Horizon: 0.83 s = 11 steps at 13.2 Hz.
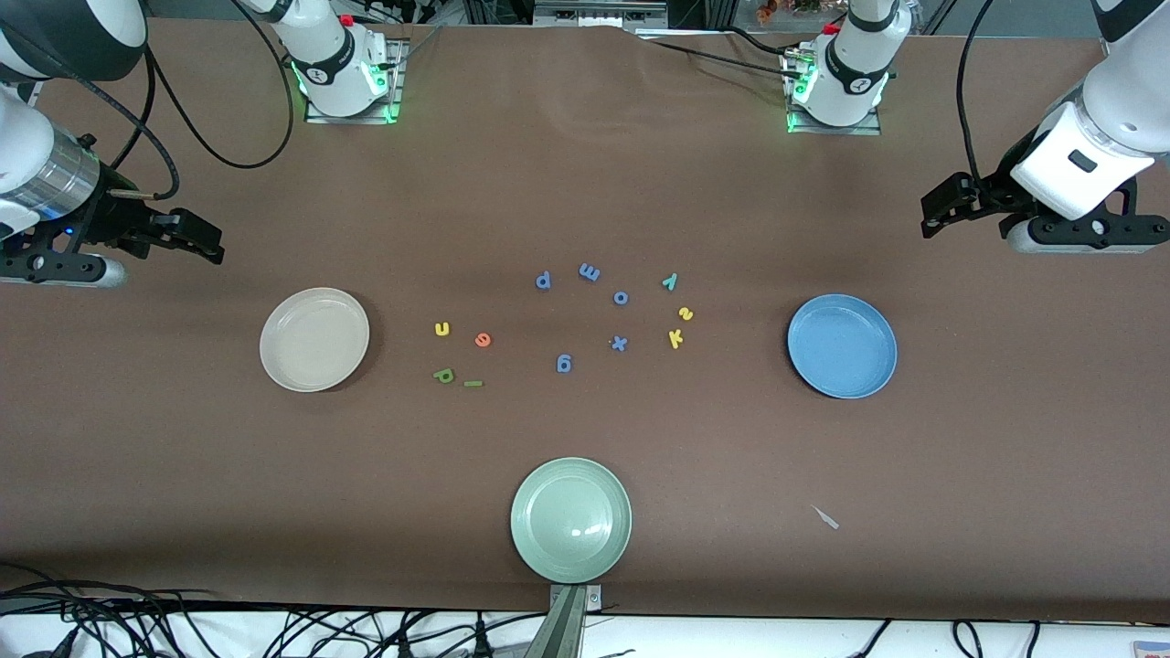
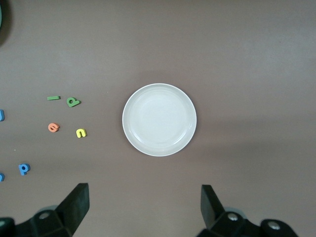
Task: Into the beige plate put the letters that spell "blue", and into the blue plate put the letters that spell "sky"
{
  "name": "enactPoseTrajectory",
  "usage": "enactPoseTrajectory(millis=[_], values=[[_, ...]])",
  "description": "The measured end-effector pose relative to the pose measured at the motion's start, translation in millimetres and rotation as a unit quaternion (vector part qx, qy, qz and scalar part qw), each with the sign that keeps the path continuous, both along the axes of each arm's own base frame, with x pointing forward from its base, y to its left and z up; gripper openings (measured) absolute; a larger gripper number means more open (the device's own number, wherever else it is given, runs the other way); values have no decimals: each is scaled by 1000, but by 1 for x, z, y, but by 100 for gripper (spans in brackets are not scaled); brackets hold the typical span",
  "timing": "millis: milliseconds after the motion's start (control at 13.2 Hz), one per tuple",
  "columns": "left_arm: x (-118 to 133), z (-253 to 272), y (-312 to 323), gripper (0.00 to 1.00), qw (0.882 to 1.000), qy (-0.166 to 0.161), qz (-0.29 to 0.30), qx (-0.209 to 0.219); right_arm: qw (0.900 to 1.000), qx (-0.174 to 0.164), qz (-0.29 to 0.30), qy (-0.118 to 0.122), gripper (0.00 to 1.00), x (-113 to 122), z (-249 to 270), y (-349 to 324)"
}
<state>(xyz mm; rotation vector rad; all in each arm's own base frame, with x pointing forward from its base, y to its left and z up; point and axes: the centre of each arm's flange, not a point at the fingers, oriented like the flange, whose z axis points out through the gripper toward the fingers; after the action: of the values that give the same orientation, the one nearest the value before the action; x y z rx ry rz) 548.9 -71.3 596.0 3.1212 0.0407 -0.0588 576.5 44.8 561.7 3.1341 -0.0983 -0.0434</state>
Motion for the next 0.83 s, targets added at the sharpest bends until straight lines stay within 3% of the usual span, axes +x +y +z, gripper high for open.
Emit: enactPoseTrajectory(millis=[830], values=[[0, 0, 0, 100, 1000, 0, 0, 0, 1000, -1, 2, 9, 100, 1, -5, -1]])
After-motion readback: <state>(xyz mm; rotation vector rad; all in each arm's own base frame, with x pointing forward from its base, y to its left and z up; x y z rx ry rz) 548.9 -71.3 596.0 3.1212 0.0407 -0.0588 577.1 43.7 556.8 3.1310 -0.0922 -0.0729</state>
